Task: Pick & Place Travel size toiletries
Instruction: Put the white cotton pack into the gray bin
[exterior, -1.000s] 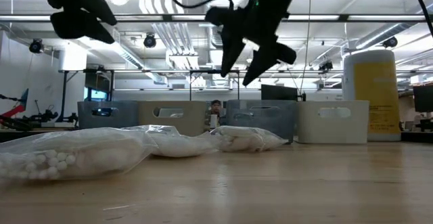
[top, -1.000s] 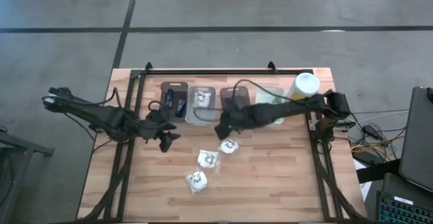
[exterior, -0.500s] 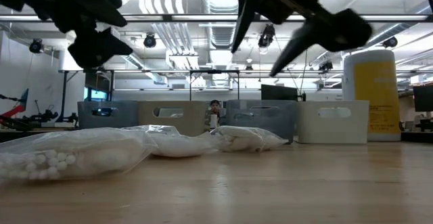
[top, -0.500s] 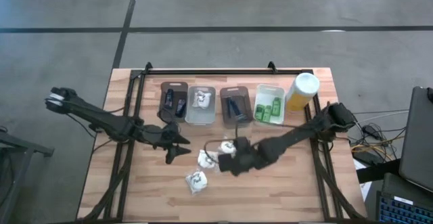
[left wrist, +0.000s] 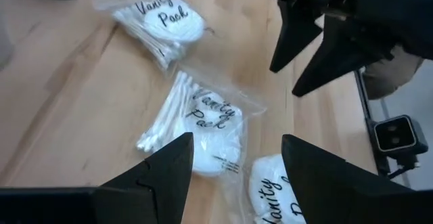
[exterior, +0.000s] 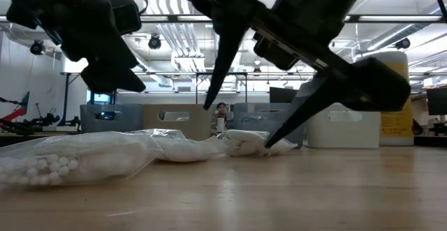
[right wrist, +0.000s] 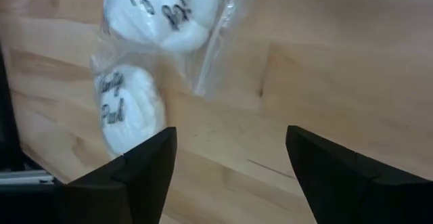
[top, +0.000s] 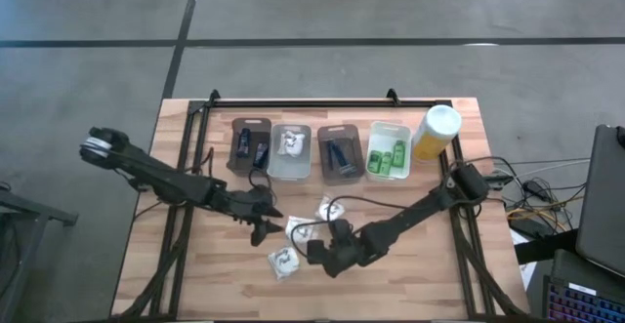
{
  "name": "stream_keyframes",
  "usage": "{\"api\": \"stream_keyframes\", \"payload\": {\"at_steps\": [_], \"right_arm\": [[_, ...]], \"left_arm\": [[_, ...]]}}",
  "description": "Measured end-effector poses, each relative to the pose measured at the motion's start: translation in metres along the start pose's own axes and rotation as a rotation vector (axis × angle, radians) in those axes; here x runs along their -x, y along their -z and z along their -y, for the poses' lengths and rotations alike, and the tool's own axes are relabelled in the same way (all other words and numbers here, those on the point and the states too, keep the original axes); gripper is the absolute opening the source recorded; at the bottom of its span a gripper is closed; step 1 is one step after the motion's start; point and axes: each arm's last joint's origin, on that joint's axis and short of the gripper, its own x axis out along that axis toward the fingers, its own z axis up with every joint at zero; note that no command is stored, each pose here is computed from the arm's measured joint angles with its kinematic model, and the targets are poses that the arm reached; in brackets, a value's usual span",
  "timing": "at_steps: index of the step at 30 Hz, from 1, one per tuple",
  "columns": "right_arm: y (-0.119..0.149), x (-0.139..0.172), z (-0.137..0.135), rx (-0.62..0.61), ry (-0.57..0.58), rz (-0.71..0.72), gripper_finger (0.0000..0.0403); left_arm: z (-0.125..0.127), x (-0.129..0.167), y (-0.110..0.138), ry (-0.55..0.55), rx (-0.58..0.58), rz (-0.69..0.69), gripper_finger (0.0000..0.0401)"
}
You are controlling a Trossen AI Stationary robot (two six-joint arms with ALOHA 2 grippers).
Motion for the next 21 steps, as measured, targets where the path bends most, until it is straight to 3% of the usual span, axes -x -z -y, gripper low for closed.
{"api": "stream_keyframes", "payload": {"at_steps": [4, 16, 21], "right_arm": [[-0.001, 0.0, 0.001, 0.006, 0.004, 0.012, 0.0281], [-0.008, -0.002, 0.001, -0.02, -0.027, 0.116, 0.0291], [-0.013, -0.004, -0.003, -0.032, -0.056, 0.113, 0.0282]], "left_arm": [[0.002, -0.007, -0.001, -0.004, -0.027, -0.015, 0.0229], [0.007, -0.054, -0.005, -0.065, -0.291, -0.112, 0.0229], [0.002, -0.069, 0.002, -0.14, -0.324, -0.248, 0.0229]]}}
